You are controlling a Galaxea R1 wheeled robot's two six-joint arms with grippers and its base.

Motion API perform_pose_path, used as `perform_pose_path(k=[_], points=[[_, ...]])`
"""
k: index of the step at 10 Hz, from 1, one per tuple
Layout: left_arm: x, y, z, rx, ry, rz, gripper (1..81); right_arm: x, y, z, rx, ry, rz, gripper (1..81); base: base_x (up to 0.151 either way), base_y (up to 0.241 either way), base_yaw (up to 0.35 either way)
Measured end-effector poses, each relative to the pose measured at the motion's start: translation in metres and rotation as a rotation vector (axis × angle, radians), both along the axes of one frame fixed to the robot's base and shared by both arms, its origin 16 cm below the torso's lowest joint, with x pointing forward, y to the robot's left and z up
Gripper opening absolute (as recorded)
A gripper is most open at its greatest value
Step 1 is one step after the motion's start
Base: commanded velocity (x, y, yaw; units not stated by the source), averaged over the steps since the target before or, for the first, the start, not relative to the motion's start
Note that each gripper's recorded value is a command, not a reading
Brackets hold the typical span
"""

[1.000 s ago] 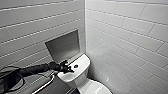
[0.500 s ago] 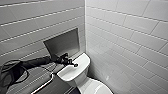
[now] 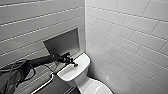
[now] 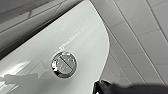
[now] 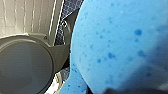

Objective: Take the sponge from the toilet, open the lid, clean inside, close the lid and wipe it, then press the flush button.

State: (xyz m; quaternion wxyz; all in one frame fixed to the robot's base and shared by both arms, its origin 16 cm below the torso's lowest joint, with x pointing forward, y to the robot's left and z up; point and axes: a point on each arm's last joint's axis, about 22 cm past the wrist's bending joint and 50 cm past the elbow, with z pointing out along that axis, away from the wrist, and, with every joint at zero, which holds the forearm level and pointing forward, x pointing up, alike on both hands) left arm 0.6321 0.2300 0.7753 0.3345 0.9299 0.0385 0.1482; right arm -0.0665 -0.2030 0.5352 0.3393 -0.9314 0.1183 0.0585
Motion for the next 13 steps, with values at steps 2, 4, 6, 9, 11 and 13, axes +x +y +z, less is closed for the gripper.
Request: perform_pose_path(k=[2, 4, 6, 9, 11, 13], points=[[0.014, -0.009, 0.004, 0.013, -0.022, -0.005, 1.0, 0.001, 0.002, 0.001, 0.005, 0.0, -0.002, 1.0, 0.0, 0.0, 0.0], [0.018, -0.008, 0.0, 0.022, -0.017, 0.0, 1.0, -0.001, 0.003, 0.002, 0.006, 0.007, -0.003, 1.0, 0.0, 0.0, 0.0], [0.02, -0.01, -0.029, 0.028, 0.025, -0.001, 1.0, -0.015, 0.002, 0.002, 0.006, 0.05, -0.004, 1.0, 0.0, 0.0, 0.0], [0.014, -0.008, -0.069, 0.045, 0.075, -0.008, 1.0, -0.024, 0.003, 0.003, 0.008, 0.093, -0.007, 1.0, 0.0, 0.0, 0.0], [0.016, -0.006, -0.074, 0.057, 0.08, -0.006, 1.0, -0.022, -0.001, 0.002, 0.003, 0.091, -0.008, 1.0, 0.0, 0.0, 0.0], [0.017, -0.005, -0.076, 0.068, 0.079, -0.008, 1.0, -0.023, -0.001, 0.002, 0.004, 0.092, -0.009, 1.0, 0.0, 0.0, 0.0]])
